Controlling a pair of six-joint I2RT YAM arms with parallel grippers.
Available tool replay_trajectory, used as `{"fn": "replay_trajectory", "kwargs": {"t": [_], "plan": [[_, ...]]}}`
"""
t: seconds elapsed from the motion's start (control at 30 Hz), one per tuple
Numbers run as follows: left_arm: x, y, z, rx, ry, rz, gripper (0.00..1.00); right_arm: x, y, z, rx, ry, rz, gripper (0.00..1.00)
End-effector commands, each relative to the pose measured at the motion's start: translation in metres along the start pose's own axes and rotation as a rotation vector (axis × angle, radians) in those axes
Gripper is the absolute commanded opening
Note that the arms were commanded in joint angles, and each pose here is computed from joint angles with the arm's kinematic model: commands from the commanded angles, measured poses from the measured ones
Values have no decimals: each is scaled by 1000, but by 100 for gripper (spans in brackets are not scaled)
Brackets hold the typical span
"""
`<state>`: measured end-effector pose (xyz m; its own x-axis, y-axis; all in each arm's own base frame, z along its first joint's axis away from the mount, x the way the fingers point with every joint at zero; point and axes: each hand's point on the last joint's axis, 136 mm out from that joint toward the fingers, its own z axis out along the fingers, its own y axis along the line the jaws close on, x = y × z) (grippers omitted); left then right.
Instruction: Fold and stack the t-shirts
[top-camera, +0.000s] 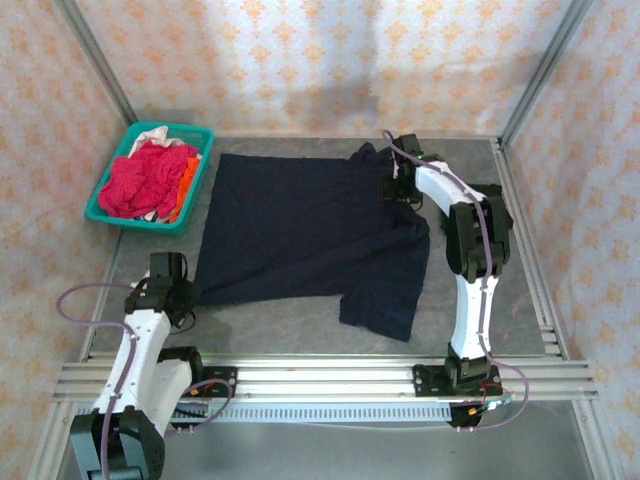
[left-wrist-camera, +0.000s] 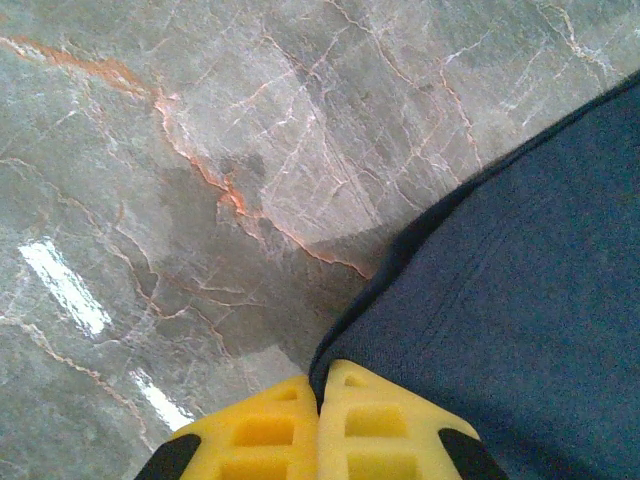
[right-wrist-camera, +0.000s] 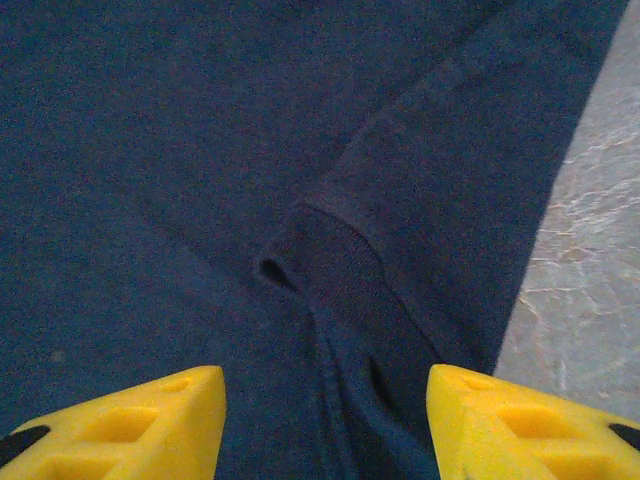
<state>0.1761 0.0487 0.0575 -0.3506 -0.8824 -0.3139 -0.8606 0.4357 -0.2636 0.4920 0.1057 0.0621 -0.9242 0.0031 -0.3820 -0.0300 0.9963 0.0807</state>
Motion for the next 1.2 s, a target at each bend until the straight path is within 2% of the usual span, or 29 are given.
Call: {"fn": "replay_trajectory", "kwargs": {"t": [0.0, 0.17, 0.4, 0.57, 0.67, 0.8, 0.97, 1.1, 1.17], "plan": [[-5, 12, -4, -54, -35, -11, 0, -3, -5, 8, 9, 21, 2, 41], [-5, 14, -4, -55, -36, -15, 0, -13, -18, -6, 79, -28, 13, 0], [-6, 16, -6, -62, -48, -21, 0, -21, -66, -33, 162, -131, 165, 0], [-6, 15, -7, -56, -49, -18, 0, -7, -100, -22, 212, -80, 253, 0], [-7, 14, -8, -55, -52, -16, 0, 2, -112, -14, 236, -51, 301, 7], [-7, 14, -7, -53, -49, -17, 0, 8, -118, -3, 239, -28, 341, 8], [-7, 13, -8, -49, -46, -16, 0, 0, -113, -11, 207, -59, 352, 32], [-8, 11, -9, -44, -50, -17, 0, -14, -109, -47, 186, -149, 357, 54], [-7, 11, -8, -43, -46, -16, 0, -24, -100, -63, 159, -205, 329, 60]]}}
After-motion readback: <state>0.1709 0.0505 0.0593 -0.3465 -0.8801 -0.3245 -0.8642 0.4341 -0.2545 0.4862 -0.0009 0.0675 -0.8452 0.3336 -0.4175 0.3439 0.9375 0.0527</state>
